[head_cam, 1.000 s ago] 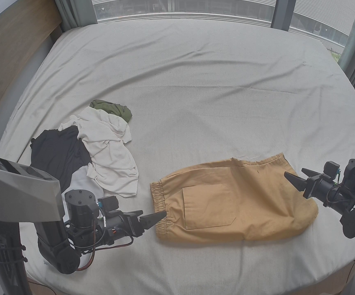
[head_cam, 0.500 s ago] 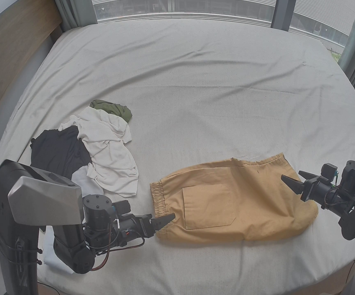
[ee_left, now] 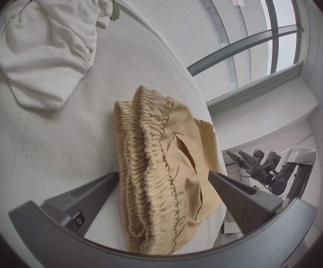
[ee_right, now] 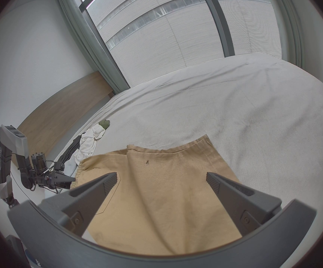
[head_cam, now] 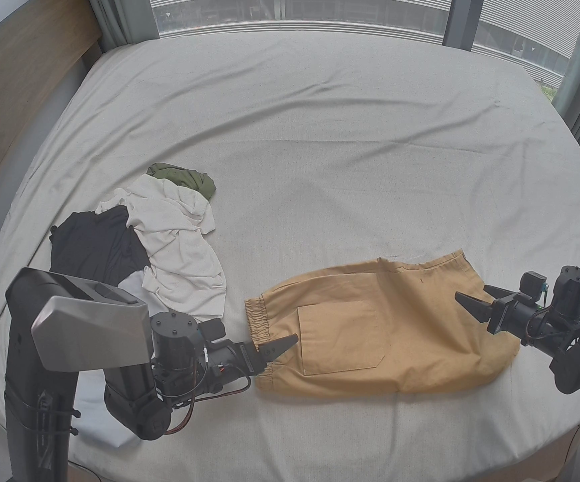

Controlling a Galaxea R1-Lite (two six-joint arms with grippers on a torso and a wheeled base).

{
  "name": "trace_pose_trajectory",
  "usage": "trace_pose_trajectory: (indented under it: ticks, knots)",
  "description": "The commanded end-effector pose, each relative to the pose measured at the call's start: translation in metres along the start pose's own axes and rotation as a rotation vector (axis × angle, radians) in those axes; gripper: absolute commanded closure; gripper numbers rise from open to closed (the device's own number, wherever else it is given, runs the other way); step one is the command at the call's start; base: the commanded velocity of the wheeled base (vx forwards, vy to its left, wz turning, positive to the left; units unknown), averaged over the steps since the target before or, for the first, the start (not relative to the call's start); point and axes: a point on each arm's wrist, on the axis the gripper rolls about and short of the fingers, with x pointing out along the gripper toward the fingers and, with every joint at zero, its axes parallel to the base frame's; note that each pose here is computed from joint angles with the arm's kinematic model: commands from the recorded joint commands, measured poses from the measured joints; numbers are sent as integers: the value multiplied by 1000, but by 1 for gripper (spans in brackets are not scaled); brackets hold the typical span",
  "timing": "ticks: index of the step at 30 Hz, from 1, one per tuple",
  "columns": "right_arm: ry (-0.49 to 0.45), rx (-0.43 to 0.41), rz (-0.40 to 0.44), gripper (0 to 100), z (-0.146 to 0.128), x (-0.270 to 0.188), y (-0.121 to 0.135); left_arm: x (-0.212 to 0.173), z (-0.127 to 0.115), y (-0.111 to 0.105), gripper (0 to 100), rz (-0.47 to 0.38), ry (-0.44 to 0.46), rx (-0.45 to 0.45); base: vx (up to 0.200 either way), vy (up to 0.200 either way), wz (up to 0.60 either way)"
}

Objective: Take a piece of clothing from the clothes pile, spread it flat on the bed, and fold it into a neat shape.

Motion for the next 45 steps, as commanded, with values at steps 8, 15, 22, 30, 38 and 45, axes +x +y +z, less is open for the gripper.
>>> trace_pose_trajectory:
  ticks: [8,15,22,30,38,45]
  knots:
    - [17,4,9,0,-4,3,2,16,2,-14,0,-66,-17,-74,0,0,0]
    - [25,7,9,0,-6,4,1,19,2,-16,0,-79,-16,-132,0,0,0]
    - [36,10,14,0,-9,6,2,19,0,-12,0,-65,-13,-169,0,0,0]
    - [35,10,13,0,-9,6,2,12,-4,-9,100,-34,-5,-203,0,0,0]
    - [40,12,14,0,-10,6,2,-24,1,-23,100,-5,11,-216,0,0,0]
    - [40,12,12,0,-10,6,1,-49,5,-17,100,49,2,-236,0,0,0]
